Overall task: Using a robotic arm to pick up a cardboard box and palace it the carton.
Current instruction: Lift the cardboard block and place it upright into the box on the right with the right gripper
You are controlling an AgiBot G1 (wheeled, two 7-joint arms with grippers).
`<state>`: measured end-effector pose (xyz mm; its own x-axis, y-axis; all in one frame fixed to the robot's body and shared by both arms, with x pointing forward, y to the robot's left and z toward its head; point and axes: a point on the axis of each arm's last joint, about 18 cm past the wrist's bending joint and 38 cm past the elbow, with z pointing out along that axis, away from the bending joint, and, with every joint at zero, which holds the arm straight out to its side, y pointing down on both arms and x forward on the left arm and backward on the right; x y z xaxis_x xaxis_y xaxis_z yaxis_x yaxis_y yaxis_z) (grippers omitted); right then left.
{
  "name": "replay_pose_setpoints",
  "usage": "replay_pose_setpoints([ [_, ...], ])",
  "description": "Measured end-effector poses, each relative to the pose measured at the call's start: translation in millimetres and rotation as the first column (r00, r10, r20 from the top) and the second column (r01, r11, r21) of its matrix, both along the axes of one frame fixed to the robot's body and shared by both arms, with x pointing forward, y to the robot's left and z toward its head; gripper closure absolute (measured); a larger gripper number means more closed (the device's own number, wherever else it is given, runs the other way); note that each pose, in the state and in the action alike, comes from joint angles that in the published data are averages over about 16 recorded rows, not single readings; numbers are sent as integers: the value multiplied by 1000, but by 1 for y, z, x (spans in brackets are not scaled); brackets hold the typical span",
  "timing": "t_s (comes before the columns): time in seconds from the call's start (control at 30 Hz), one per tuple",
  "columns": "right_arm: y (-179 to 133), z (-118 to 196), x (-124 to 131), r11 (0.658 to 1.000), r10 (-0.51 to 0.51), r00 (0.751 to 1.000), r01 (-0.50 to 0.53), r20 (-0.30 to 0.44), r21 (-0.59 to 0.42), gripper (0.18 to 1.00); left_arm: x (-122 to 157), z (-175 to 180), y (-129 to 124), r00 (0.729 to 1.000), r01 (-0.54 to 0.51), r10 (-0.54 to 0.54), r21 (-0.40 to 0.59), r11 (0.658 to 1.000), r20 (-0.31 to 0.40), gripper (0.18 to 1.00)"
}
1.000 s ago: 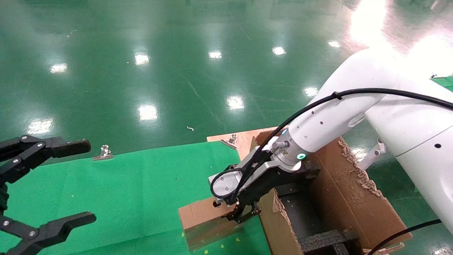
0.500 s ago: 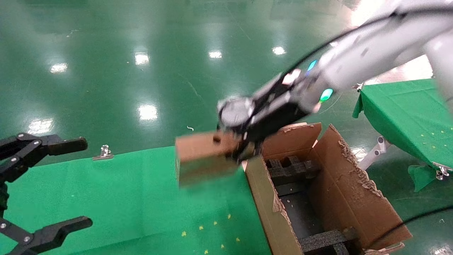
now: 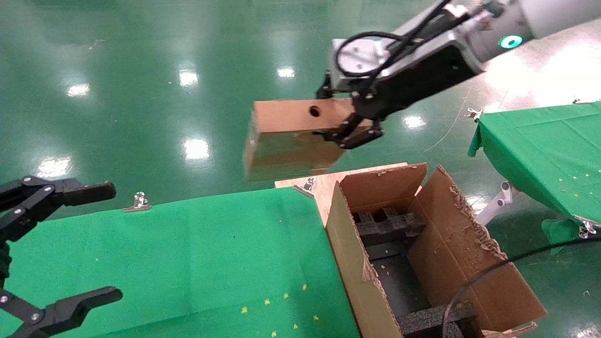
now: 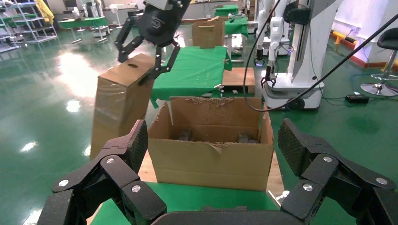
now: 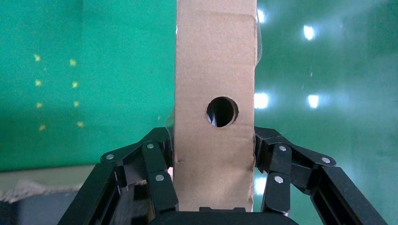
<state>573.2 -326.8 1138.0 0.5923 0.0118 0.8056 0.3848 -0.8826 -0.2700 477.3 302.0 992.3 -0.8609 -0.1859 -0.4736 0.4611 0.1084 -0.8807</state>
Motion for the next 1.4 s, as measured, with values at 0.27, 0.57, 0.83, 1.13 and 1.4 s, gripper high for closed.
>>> replay_pose_setpoints([
  [0.27, -62, -6, -27, 987, -158, 987, 158, -15, 13, 797, 0, 0, 0, 1000, 0, 0, 0, 1000, 0, 184],
  [0.57, -130, -38, -62, 937, -346, 936, 348, -70, 18, 801, 0, 0, 0, 1000, 0, 0, 0, 1000, 0, 184],
  [0.83, -165, -70, -84, 892, -443, 887, 450, -132, 28, 804, 0, 0, 0, 1000, 0, 0, 0, 1000, 0, 184],
  [1.13, -175, -83, -89, 870, -476, 863, 490, -166, 53, 807, 0, 0, 0, 1000, 0, 0, 0, 1000, 0, 184],
  [1.4, -182, -90, -83, 784, -540, 800, 591, -260, 190, 810, 0, 0, 0, 1000, 0, 0, -1, 1000, 0, 184],
])
